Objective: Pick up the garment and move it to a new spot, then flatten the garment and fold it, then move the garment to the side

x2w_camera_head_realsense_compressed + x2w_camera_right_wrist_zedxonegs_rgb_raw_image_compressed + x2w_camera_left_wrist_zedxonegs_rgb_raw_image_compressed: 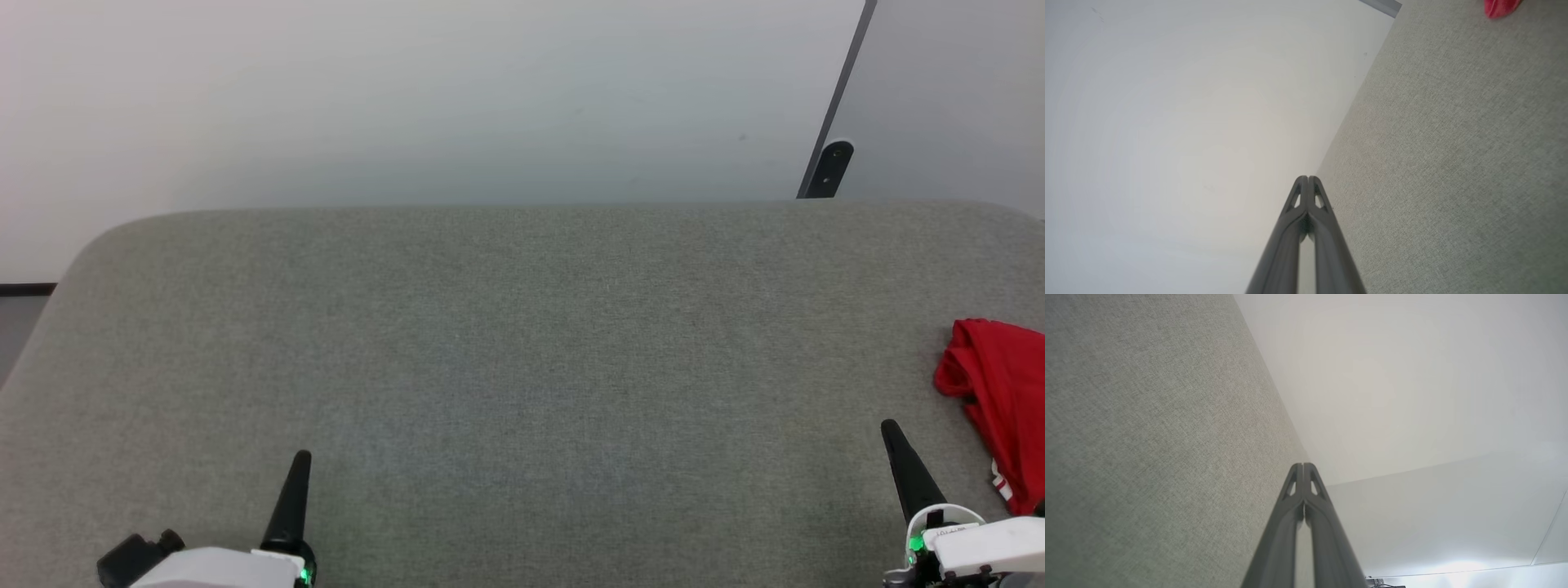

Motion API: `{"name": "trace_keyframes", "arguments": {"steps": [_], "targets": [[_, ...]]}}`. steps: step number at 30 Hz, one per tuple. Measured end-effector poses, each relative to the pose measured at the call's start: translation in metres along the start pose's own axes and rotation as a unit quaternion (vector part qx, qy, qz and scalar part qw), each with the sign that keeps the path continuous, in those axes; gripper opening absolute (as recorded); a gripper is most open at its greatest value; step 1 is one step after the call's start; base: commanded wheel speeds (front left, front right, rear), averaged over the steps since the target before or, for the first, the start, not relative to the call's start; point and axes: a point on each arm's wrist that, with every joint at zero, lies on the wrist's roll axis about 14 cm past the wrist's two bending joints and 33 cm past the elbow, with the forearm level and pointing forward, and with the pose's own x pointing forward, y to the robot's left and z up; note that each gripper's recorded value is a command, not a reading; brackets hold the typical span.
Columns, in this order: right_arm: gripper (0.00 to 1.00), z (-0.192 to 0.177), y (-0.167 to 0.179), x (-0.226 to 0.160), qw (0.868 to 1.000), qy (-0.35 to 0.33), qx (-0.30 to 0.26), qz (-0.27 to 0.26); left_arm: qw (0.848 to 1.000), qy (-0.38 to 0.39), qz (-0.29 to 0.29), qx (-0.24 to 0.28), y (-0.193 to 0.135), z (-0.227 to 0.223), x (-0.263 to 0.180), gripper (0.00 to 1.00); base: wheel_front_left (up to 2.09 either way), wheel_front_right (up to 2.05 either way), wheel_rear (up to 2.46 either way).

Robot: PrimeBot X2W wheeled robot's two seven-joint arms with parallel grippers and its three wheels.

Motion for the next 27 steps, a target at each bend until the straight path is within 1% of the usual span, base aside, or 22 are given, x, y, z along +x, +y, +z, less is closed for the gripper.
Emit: {"name": "trace_keyframes", "arguments": {"steps": [27], "targets": [[0.0, -0.006, 0.004, 0.014, 0.995, -0.004, 0.102, 0.008, 0.994, -0.007, -0.018, -0.112, -0.007, 0.011, 0.011, 0.0, 0.0, 0.0, 0.0]]}}
